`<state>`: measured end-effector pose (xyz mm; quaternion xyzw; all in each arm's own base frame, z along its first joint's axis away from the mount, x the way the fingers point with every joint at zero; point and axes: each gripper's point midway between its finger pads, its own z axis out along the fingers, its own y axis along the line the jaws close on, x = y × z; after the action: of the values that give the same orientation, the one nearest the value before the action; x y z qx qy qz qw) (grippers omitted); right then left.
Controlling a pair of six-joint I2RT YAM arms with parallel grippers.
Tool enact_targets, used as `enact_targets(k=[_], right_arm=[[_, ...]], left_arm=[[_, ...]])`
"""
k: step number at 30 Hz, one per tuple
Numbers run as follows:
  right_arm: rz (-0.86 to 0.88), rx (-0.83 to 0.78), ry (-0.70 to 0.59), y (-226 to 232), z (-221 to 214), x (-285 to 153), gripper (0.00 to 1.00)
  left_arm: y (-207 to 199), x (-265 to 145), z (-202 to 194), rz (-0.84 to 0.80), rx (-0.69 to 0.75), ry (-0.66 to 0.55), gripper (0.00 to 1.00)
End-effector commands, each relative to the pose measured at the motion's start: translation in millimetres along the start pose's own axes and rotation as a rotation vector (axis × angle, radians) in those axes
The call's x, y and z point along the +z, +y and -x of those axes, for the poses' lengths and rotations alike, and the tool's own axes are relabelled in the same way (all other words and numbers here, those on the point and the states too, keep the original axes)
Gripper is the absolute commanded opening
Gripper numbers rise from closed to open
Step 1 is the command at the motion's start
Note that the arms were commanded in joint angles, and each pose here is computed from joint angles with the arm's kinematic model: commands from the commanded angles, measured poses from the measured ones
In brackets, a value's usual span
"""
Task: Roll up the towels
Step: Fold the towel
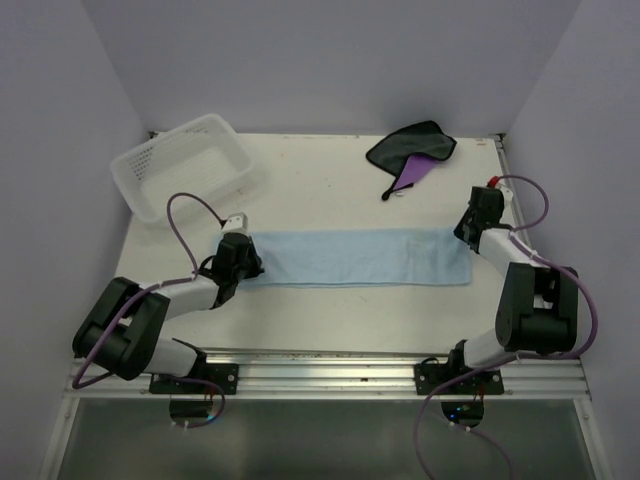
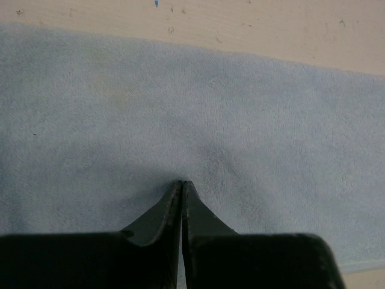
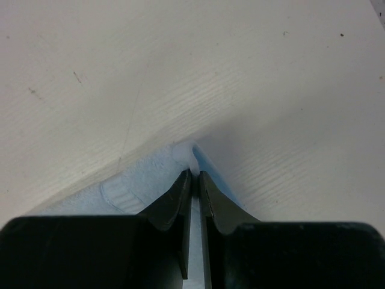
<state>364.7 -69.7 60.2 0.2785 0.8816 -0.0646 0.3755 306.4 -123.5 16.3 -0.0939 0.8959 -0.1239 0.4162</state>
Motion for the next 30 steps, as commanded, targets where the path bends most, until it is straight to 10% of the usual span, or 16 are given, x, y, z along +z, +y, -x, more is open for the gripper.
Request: enact_targets(k=[1,16,30], right_arm=[[-0.032,-0.030,-0.026,0,18,4,0.13],[0.000,-0.031,-0.056,14,46,1,0.42],[0.072,0.024,-0.009,7,16,-43,0.58]], left_arm=[[1,4,-1,0.017,0.021,0.007,0.06],[2,-6,17,0.045,0.010,-0.036,0.06],[-14,-44,80,0.056,-0.038,-0.160,0.48]])
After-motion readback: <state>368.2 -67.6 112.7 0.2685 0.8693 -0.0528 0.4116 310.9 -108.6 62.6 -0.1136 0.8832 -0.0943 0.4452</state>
